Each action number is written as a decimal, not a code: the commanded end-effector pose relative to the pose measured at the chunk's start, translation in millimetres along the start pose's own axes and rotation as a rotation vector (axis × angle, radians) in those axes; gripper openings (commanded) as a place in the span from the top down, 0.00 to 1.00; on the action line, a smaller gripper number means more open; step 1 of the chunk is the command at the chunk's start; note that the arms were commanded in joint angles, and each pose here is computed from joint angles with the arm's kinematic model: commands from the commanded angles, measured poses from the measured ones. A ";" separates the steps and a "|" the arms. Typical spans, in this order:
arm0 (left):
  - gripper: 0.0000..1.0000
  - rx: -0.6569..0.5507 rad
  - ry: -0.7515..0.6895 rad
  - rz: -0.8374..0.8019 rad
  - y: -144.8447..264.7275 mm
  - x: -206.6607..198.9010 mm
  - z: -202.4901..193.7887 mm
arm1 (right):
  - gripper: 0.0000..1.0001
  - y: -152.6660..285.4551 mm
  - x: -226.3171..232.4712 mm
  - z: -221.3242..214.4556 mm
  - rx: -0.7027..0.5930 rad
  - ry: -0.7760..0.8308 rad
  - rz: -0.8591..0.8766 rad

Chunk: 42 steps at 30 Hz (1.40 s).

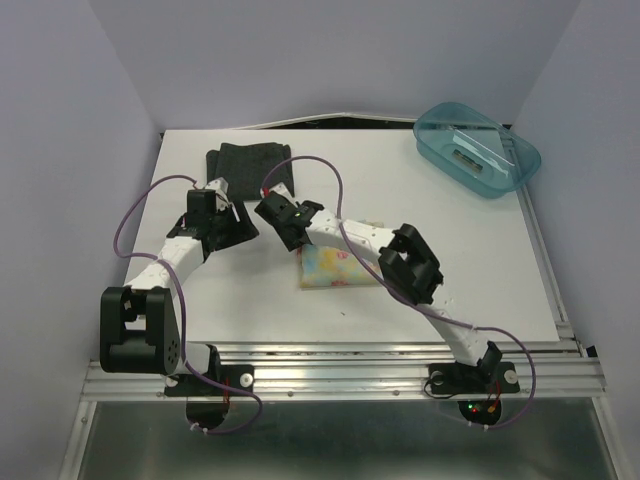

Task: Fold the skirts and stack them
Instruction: Neatly place the folded skirt to the corner

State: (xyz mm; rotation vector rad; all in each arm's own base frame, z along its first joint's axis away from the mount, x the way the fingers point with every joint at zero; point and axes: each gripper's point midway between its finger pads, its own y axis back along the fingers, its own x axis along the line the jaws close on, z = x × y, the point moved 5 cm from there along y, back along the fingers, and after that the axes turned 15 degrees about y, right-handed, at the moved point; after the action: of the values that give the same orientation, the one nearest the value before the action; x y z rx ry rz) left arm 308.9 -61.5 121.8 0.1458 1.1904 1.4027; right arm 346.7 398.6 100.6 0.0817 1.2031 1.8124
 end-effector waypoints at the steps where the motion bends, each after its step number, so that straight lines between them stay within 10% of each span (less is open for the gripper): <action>1: 0.25 -0.036 -0.002 -0.023 -0.9 -4.1 7.9 | 0.53 -12.1 9.3 -2.9 0.020 -0.013 0.002; 9: 0.24 0.014 0.004 -0.078 -1.6 -5.4 -5.1 | 0.62 -33.7 16.0 -24.0 0.089 -0.006 0.041; 16: 0.26 0.089 -0.012 -0.180 -2.4 -10.7 -21.3 | 0.99 -29.0 -3.0 -10.3 0.069 -0.068 0.087; 31: 0.13 0.411 -0.034 -0.583 -5.9 -36.9 -76.3 | 0.99 32.0 -58.0 45.6 -0.145 -0.279 0.229; 42: 0.12 0.397 -0.021 -0.727 -6.6 -80.3 -88.9 | 0.99 27.4 -60.4 40.4 -0.128 -0.313 0.260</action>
State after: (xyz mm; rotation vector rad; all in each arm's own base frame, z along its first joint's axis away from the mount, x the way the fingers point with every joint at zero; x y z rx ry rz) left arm 269.8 -161.1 104.0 0.0688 1.3617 0.6039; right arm 381.2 375.5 141.0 0.4378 0.9874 1.9636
